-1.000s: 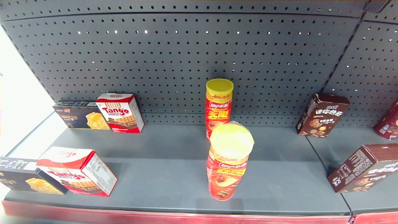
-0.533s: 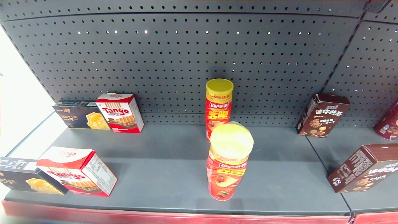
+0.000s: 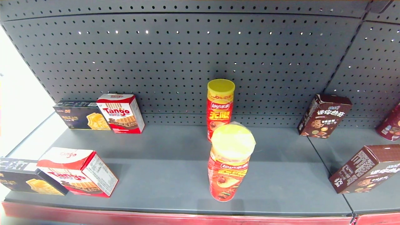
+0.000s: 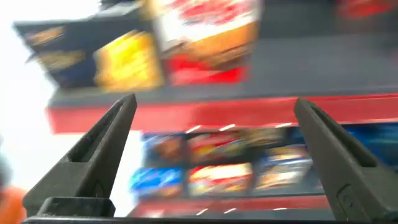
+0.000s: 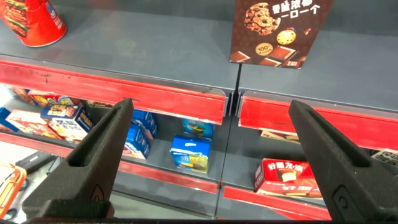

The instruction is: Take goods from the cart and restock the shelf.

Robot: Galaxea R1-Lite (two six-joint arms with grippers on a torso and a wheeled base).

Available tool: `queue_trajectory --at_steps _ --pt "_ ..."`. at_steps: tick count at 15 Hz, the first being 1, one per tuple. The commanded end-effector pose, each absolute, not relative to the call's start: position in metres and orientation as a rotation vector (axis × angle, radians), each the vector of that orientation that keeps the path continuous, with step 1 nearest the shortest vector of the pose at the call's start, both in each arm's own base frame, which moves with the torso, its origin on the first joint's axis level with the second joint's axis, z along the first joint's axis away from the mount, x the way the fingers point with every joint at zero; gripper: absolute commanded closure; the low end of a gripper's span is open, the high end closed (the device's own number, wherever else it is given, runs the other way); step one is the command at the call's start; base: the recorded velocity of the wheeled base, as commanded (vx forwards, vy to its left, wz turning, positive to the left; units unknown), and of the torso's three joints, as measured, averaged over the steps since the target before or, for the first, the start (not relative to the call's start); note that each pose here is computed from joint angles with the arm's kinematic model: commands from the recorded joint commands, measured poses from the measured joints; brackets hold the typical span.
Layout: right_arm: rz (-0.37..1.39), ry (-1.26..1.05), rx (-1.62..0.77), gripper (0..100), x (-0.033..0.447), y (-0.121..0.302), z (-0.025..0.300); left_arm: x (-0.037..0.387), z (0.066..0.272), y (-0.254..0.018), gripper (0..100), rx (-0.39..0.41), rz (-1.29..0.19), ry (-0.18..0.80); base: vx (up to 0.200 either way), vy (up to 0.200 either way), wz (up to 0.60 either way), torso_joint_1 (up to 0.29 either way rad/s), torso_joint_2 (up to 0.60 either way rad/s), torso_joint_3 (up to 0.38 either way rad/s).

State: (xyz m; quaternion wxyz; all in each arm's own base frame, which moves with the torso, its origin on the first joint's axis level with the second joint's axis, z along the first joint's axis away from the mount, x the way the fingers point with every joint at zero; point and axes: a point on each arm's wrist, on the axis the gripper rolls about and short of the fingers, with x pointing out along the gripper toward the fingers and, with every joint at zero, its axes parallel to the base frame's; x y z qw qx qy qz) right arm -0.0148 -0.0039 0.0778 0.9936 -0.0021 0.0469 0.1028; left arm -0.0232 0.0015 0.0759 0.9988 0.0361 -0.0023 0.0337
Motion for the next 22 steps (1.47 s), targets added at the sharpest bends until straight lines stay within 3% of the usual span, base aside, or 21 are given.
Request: queue_trajectory --at_steps 1,3,10,11,12,13,15,18,22 --pt "0.207 0.095 -0.004 0 -0.015 -0.004 0.078 -0.023 0.075 0.0 0 0.091 -0.003 0.006 0.0 0.0 0.0 0.0 0.0 0.0" --pt "0.207 0.095 -0.004 0 -0.015 -0.004 0.078 -0.023 0.075 -0.001 0 0.057 -0.055 0.003 0.0 0.0 0.0 0.0 0.0 0.0" --pt "0.201 0.087 -0.053 0 -0.015 -0.004 0.079 -0.023 0.075 -0.001 0 0.06 -0.06 0.006 0.0 0.0 0.0 0.0 0.0 0.0" --pt "0.198 0.018 -0.033 0 -0.017 -0.004 0.113 -0.023 0.075 -0.001 0 0.06 -0.06 0.006 0.0 0.0 0.0 0.0 0.0 0.0" --pt "0.214 0.085 0.014 0 0.009 0.002 0.182 -0.023 0.075 -0.001 0 0.058 -0.06 0.003 0.0 0.0 0.0 0.0 0.0 0.0" --pt "0.219 0.103 0.023 0 0.013 0.003 0.184 -0.023 0.075 -0.001 0 0.06 -0.06 0.003 0.0 0.0 0.0 0.0 0.0 0.0" --pt "0.463 0.192 -0.016 0 0.045 0.019 0.209 -0.023 0.075 -0.001 0 0.06 -0.065 0.003 0.0 0.0 0.0 0.0 0.0 0.0" --pt "0.499 0.234 -0.071 0 0.106 0.045 0.236 -0.023 0.075 -0.001 0 0.058 -0.065 0.004 0.0 0.0 0.0 0.0 0.0 0.0" --pt "0.594 0.313 -0.163 0 0.145 0.074 0.223 -0.023 0.075 -0.001 0 0.053 -0.063 0.004 0.0 0.0 0.0 0.0 0.0 0.0"
